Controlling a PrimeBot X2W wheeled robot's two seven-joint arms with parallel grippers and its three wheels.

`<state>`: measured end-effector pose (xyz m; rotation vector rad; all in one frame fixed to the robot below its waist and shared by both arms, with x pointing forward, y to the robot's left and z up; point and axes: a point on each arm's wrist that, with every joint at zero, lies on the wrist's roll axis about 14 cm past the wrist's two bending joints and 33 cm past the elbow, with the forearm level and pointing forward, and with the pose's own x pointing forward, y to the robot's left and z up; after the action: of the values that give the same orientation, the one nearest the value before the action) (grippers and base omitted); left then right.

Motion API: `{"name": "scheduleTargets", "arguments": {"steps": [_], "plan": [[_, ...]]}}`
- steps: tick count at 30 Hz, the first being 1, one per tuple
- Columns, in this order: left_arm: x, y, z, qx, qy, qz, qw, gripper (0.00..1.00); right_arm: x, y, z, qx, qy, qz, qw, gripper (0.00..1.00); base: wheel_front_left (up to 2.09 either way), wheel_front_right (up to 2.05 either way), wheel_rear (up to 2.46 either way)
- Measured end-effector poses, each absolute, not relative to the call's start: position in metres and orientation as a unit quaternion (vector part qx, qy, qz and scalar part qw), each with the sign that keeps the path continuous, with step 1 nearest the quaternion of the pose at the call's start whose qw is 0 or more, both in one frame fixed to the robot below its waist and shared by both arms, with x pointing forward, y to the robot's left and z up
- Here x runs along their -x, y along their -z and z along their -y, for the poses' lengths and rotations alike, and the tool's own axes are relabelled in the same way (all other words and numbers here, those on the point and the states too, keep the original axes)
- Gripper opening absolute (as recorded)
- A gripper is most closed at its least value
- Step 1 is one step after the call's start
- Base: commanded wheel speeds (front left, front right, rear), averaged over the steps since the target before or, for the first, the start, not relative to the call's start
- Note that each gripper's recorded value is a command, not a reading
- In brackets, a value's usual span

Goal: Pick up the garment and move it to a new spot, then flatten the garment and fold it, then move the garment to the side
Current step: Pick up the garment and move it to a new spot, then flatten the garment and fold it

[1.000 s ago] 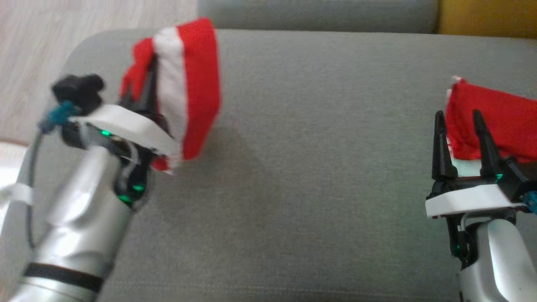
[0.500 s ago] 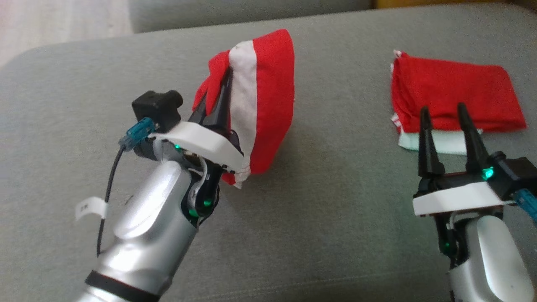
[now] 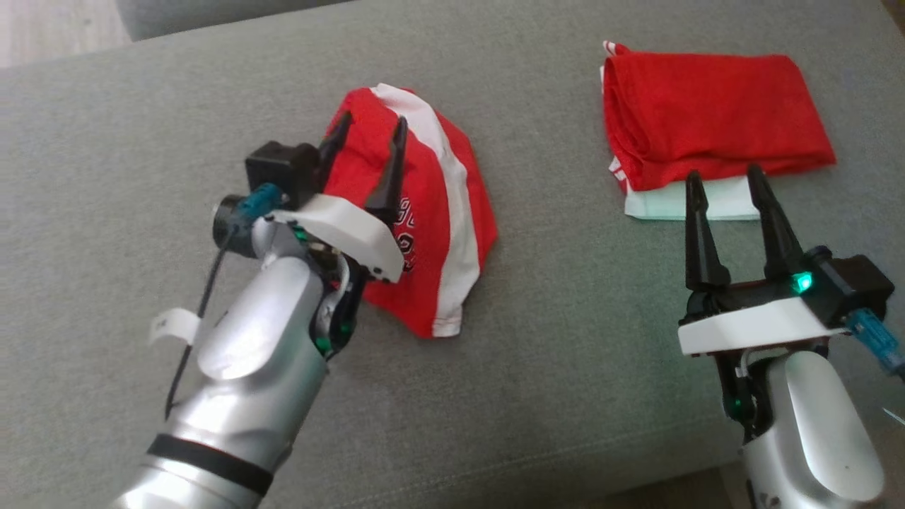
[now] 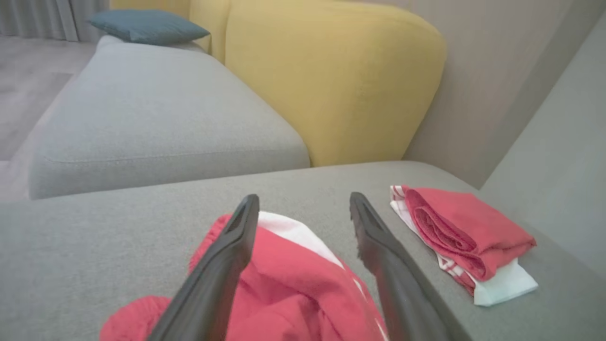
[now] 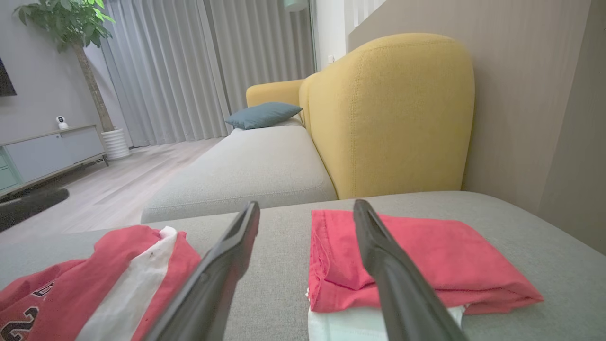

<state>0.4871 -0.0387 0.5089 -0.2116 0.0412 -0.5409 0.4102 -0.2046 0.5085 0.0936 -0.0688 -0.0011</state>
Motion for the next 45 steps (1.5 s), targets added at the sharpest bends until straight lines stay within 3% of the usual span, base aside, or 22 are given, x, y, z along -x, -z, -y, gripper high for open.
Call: {"name": "scheduleTargets", "arguments": {"steps": [12,24,33,40,45], "plan": [[-0.47,-0.538,-0.063,0.059,0.166,0.047,0.983,1.0,-0.418,-0.521,0.177,-0.05,-0.037,0.052,0.997,1.0,0.0,0.0,0.0],[-0.386,-0.525,-0.177,0.063,0.018,0.055,0.996,1.0,-0.407,-0.513,0.142,-0.066,-0.082,0.036,0.994,1.0,0.0,0.0,0.0],[-0.372,-0.519,-0.176,0.078,0.009,0.053,0.995,1.0,-0.407,-0.5,0.12,-0.116,-0.108,0.003,0.987,1.0,0.0,0.0,0.0],[-0.37,-0.5,-0.178,0.086,0.005,0.026,0.996,1.0,-0.407,-0.468,0.064,-0.151,-0.18,-0.084,0.968,1.0,0.0,0.0,0.0],[-0.373,-0.495,-0.184,0.09,-0.004,0.018,0.996,1.0,-0.418,-0.438,0.048,-0.16,-0.192,-0.141,0.958,1.0,0.0,0.0,0.0]]}}
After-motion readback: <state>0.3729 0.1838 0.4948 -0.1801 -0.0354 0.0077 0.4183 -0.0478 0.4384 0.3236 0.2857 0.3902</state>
